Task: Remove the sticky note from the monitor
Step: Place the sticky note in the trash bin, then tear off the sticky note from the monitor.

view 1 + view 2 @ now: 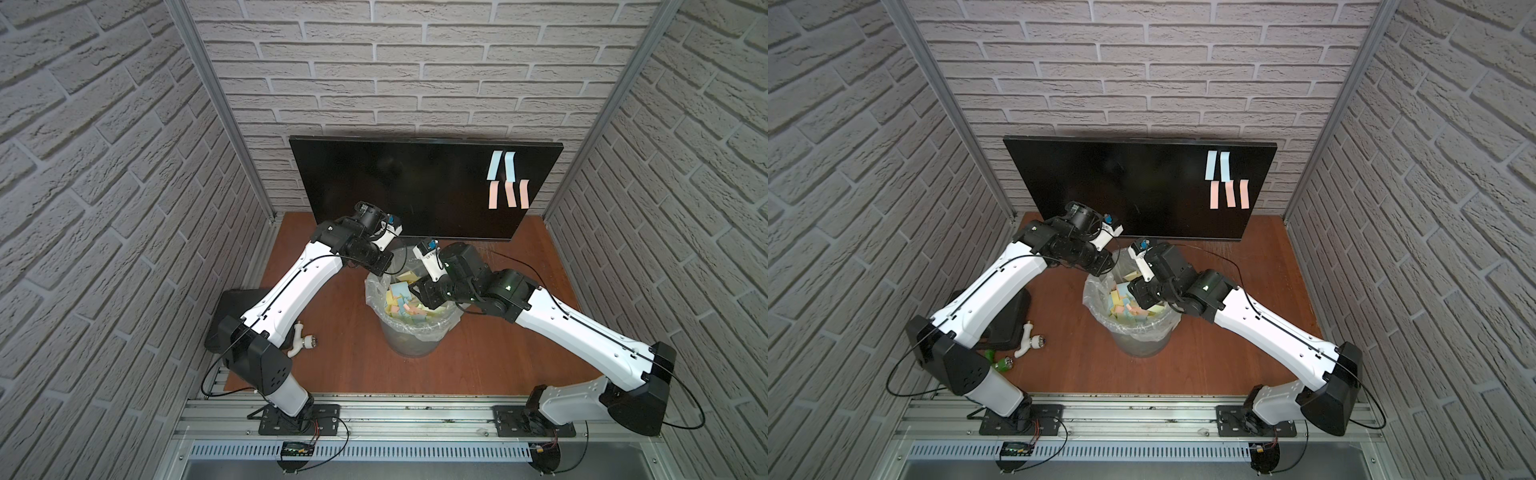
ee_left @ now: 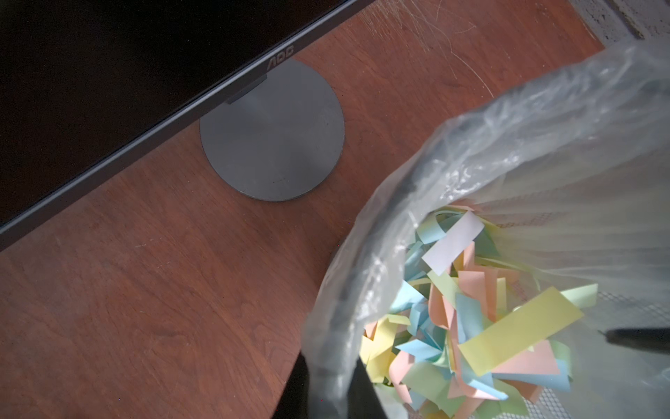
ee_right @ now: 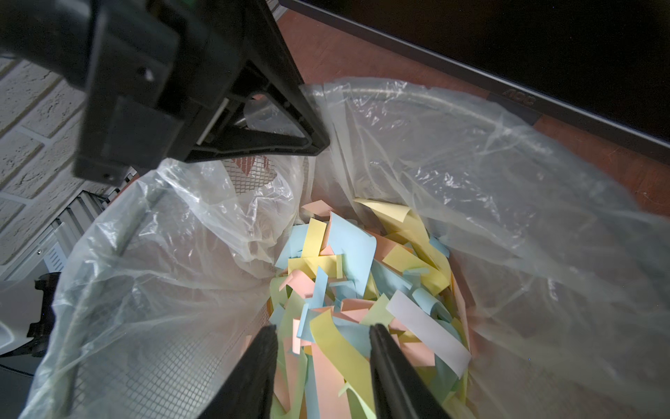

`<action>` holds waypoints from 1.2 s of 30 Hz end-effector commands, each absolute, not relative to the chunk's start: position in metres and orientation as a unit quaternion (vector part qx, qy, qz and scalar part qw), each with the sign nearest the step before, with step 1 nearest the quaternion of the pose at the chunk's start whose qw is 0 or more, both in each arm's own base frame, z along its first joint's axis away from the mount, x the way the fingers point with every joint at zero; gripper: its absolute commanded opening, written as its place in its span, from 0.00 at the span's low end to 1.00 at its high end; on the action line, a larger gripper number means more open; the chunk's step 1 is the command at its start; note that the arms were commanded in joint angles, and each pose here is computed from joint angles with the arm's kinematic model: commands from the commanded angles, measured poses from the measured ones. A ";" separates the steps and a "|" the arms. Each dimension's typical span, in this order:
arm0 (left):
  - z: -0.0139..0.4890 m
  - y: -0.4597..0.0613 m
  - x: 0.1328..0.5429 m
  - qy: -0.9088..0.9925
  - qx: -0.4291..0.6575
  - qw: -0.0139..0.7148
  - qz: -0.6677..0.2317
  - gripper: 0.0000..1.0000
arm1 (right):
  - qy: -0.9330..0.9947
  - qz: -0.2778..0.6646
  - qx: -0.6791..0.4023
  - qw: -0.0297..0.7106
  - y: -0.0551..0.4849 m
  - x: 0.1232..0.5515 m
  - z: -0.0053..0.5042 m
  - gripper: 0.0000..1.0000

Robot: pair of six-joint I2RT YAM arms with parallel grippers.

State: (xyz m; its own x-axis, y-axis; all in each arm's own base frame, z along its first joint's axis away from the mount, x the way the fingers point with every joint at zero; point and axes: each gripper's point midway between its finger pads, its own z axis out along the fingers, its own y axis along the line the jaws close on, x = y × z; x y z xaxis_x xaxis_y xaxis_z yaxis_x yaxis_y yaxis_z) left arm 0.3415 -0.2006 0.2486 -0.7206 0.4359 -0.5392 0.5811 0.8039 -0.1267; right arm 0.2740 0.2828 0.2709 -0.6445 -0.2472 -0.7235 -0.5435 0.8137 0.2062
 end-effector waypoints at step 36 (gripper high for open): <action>0.257 -0.204 0.341 0.907 0.294 0.262 -0.149 0.17 | 0.671 0.511 0.157 0.514 0.101 0.337 0.478 0.47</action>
State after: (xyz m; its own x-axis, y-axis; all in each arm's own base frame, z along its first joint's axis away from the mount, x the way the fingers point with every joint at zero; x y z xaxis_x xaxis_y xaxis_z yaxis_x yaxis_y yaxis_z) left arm 0.3415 -0.2006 0.2486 -0.7166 0.4414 -0.5401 0.5861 0.8009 -0.1230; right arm 0.3427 0.1063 0.4336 -0.5000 0.7113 -0.4940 -0.2063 0.4562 0.8656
